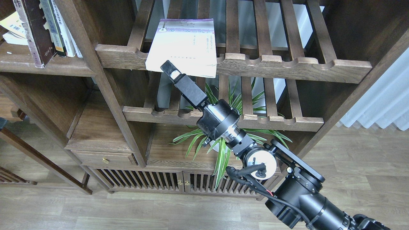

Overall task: Organize books on shelf
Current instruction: 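Grasp the white book's lower edge with the right gripper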

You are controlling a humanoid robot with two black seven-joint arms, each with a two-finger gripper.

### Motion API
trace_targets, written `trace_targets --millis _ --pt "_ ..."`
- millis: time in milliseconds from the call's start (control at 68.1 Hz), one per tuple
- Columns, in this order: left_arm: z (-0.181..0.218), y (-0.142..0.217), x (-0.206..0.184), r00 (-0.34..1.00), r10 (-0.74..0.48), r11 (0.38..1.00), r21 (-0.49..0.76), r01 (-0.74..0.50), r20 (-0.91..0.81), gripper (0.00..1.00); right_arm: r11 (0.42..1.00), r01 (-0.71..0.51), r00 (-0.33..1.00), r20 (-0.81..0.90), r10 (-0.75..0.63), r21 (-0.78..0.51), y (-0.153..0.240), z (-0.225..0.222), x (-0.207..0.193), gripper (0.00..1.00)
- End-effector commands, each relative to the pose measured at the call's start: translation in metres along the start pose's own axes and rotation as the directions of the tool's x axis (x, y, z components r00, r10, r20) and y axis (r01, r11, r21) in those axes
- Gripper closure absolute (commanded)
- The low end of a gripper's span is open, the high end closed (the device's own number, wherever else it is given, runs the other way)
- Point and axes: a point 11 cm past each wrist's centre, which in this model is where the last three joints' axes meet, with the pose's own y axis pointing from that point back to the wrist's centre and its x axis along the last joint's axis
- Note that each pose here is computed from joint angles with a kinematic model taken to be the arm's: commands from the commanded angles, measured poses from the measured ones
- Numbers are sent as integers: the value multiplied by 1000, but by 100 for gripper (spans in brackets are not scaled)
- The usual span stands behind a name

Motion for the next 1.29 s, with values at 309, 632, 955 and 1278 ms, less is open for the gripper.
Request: trace_targets --millis 309,632,955,1278 --pt "0 -1 -1 1000 -2 1000 2 2 0 2 998 -33 999 0 33 53 -7 -19 0 21" --pt "2 -4 -2 1000 -9 1000 -2 9 2 2 996 -34 999 23 32 78 -5 -21 1 50" --pt "2 -4 1 1000 0 1000 -7 0 -2 1 996 6 997 82 -14 88 -1 -19 -3 95" --pt "1 -2 10 1000 25 1000 -7 -25 -11 1 993 59 977 197 -79 104 32 6 -19 95"
